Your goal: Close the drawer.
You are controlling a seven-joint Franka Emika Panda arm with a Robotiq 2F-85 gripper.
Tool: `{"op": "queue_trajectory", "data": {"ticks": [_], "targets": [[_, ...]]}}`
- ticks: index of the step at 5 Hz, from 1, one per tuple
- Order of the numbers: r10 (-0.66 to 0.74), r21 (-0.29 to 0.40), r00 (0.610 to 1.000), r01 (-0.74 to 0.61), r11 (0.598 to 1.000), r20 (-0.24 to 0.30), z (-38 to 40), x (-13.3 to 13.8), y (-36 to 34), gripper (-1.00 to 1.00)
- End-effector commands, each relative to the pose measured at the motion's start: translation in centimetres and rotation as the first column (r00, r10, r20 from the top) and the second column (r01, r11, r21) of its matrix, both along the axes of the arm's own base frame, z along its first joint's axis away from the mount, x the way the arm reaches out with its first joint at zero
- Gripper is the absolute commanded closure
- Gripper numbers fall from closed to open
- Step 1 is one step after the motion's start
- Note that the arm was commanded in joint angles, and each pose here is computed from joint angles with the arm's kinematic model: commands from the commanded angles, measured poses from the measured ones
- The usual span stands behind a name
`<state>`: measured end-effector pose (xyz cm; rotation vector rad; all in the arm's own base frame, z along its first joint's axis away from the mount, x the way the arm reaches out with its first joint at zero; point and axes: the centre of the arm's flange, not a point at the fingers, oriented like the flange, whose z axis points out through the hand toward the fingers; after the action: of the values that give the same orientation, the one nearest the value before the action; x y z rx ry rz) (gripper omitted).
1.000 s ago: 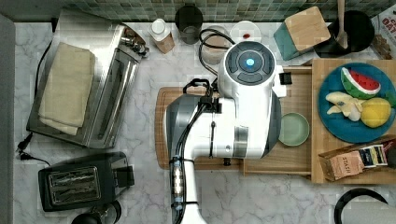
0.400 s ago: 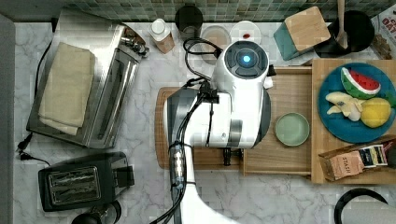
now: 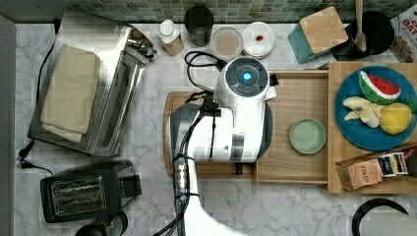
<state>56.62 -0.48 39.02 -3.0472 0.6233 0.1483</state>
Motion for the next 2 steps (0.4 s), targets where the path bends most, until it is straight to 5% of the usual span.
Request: {"op": "queue_trajectory", "data": {"ticks": [1,2], "targets": [[0.418,-0.152,0.909,-0.413,0.898,-0.002,-0.7,-2.7,10.0,1.00],[0.492,-0.177,0.870,-0.487,0.855,-0.018,-3.2,-2.7,9.7,1.00]]}}
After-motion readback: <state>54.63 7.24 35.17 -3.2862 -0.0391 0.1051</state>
